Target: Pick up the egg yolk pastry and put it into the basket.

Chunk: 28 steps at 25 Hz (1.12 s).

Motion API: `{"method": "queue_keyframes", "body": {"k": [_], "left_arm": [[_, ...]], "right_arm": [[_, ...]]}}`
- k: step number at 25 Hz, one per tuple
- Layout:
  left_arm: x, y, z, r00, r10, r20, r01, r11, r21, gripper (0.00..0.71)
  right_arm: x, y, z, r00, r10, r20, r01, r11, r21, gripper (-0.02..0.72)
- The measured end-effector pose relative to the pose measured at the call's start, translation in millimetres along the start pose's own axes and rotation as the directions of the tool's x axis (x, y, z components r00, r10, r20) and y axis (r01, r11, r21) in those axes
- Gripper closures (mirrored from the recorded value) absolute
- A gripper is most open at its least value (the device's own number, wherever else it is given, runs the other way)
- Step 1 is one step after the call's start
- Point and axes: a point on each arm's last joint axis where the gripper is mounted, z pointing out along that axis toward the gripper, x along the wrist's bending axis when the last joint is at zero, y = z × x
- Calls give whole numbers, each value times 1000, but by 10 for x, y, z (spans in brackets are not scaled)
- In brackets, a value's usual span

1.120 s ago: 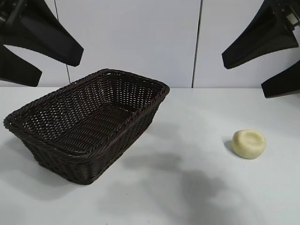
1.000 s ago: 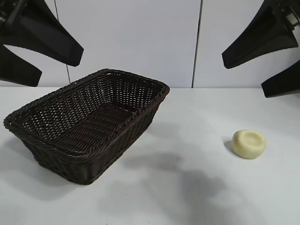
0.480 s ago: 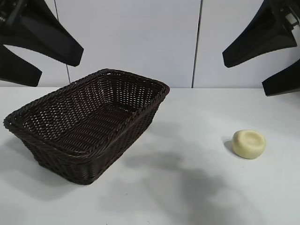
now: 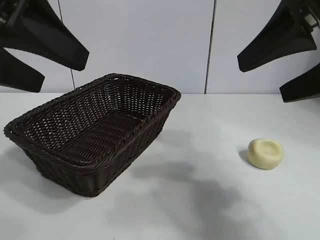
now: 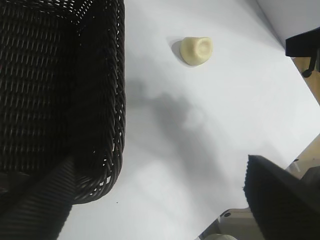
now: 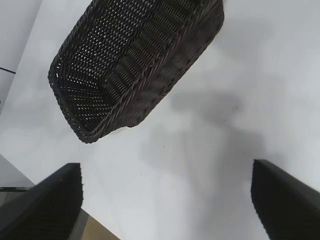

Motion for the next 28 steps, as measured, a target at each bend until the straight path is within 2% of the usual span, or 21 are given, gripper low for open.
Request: {"method": "queue_keyframes", "body": {"k": [3,7,12,14,22,28], "left_arm": [[16,19,0,1000,-9,-17,8,1000,-21,52],[41,49,-2,984,-177,-35,175,983,-61,52],[85,43,-7,896,-439,-65,434,897,-81,52],[102,50,-17,862,-498,-93,492,867,-80,52],[186,79,-110,784,-565,-257,562,822,-92,52],[218,63,-118,741,-606,-289,603,790,-112,52]], "right_arm": [[-1,1,0,1000,0,1,0,1000,-1,49],[-1,1,0,1000,0,1,0,1000,-1,49],[-1,1,0,1000,0,1,0,1000,-1,49],[-1,1,0,1000,1,1,-1,1000,-1,49],[-1,1,0,1000,1,1,-1,1000,-1,49],[-1,1,0,1000,1,1,-1,1000,-1,49]]}}
